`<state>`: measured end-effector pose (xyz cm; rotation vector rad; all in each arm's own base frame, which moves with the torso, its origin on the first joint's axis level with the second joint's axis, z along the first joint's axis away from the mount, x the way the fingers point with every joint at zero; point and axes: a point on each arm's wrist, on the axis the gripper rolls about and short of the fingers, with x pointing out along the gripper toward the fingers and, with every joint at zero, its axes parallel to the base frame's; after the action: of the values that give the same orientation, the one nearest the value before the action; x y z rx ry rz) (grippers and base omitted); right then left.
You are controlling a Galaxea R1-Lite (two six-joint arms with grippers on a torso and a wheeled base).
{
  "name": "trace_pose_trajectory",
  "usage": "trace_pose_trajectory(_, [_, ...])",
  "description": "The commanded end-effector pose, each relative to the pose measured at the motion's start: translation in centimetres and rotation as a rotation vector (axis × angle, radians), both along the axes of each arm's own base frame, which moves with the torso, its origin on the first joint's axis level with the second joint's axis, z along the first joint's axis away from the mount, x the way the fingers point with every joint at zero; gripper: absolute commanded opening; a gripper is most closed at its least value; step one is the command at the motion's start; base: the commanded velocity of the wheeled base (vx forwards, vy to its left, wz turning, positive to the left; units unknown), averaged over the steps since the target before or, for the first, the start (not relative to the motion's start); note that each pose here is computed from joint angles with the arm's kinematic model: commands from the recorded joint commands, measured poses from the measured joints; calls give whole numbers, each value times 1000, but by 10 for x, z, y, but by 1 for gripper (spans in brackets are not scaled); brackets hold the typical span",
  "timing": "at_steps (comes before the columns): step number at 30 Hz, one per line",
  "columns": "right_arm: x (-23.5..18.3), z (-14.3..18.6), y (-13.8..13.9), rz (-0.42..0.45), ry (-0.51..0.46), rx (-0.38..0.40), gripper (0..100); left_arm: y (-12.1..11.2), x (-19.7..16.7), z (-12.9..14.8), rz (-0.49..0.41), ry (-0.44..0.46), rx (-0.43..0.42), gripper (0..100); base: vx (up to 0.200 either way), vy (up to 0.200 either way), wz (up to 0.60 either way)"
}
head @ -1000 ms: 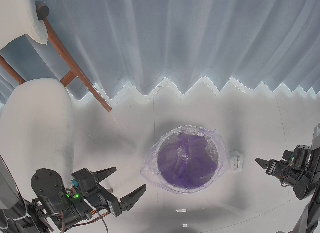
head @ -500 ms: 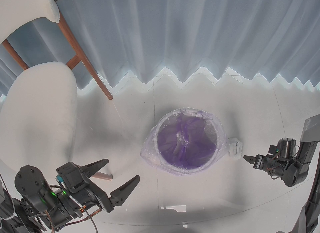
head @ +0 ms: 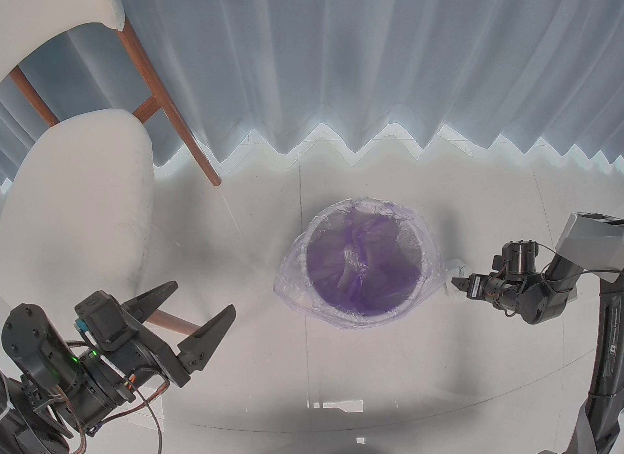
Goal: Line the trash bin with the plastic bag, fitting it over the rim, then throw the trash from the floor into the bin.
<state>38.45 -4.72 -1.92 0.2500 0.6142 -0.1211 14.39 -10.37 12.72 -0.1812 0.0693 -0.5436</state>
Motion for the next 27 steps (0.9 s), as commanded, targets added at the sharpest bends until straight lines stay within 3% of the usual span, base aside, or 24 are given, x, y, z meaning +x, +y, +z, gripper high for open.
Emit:
trace_pose_trajectory(1, [28,-25,2,-14,28,-29,100,11,-11,19,-13,-105,-41,100,0,0,0])
trace_pose_trajectory(13, [72,-44,-5,-40,65,-53,100,22,-15,24,-7,-177,2,100,0,0,0])
trace_pose_trajectory(14, [74,-44,-5,-39,74,-52,0,22,-15,24,-6,-177,2,100,0,0,0])
trace_pose_trajectory(23, [72,-41,-6,-47,116,-38,0,25,-13,24,14,-193,30,100,0,0,0])
trace_pose_trajectory(27, [56,-13,-4,-81,89,4,0,27,-14,25,27,-198,29,100,0,0,0])
